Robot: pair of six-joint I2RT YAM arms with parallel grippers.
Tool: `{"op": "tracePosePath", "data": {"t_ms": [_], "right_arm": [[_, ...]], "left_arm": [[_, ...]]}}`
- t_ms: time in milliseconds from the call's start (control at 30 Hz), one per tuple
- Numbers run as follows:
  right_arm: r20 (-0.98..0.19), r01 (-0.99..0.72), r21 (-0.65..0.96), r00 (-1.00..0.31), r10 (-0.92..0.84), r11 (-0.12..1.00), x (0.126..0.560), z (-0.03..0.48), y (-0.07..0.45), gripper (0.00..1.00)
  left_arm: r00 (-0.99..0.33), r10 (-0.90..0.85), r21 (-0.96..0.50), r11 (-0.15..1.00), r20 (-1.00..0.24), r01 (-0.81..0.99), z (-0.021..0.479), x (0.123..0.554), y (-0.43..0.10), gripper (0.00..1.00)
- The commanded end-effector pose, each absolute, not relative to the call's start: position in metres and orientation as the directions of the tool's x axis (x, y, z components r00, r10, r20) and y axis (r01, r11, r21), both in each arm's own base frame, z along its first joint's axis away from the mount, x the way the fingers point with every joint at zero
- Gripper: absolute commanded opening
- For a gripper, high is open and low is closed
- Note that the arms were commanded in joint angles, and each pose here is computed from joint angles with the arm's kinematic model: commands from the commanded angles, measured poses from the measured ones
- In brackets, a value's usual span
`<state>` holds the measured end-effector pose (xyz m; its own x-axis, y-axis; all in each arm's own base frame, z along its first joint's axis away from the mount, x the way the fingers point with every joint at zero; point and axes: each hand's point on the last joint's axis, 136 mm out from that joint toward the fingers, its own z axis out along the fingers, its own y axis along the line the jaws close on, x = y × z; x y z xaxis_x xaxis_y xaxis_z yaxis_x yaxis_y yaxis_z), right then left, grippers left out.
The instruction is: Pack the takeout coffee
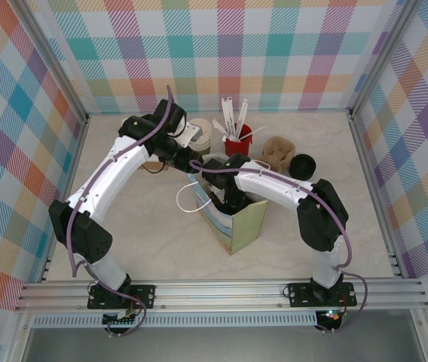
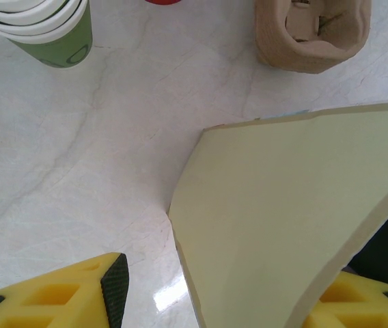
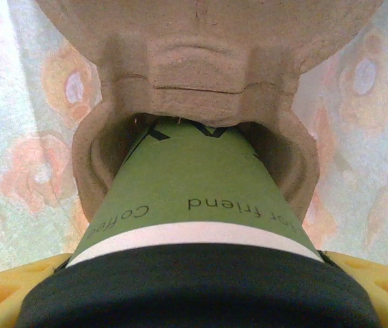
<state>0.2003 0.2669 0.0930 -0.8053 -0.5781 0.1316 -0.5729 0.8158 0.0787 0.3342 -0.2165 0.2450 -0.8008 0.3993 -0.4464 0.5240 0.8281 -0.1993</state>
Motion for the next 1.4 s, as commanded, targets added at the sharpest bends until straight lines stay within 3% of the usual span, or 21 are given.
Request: {"op": "tracePosePath", "data": {"t_ms": [0, 800, 1367], "right_arm": [[0.140, -0.596, 0.063, -0.789, -0.599, 0.800, 0.201, 0.082, 0.263, 0.74], [0.099, -0.599, 0.045, -0.794, -0.600, 0.800, 0.207, 0.079, 0.264, 0.77], [0.002, -0.590, 0.071, -0.806, -0.592, 0.804, 0.214, 0.119, 0.272, 0.95]], "left_arm": [[-0.799, 0.384, -0.199, 0.833, -0.463, 0.516, 0.248, 0.336, -0.216, 0.54], [-0.799, 0.381, -0.217, 0.826, -0.465, 0.520, 0.249, 0.334, -0.218, 0.54], [-0.792, 0.380, -0.235, 0.813, -0.478, 0.533, 0.254, 0.329, -0.220, 0.54]]}}
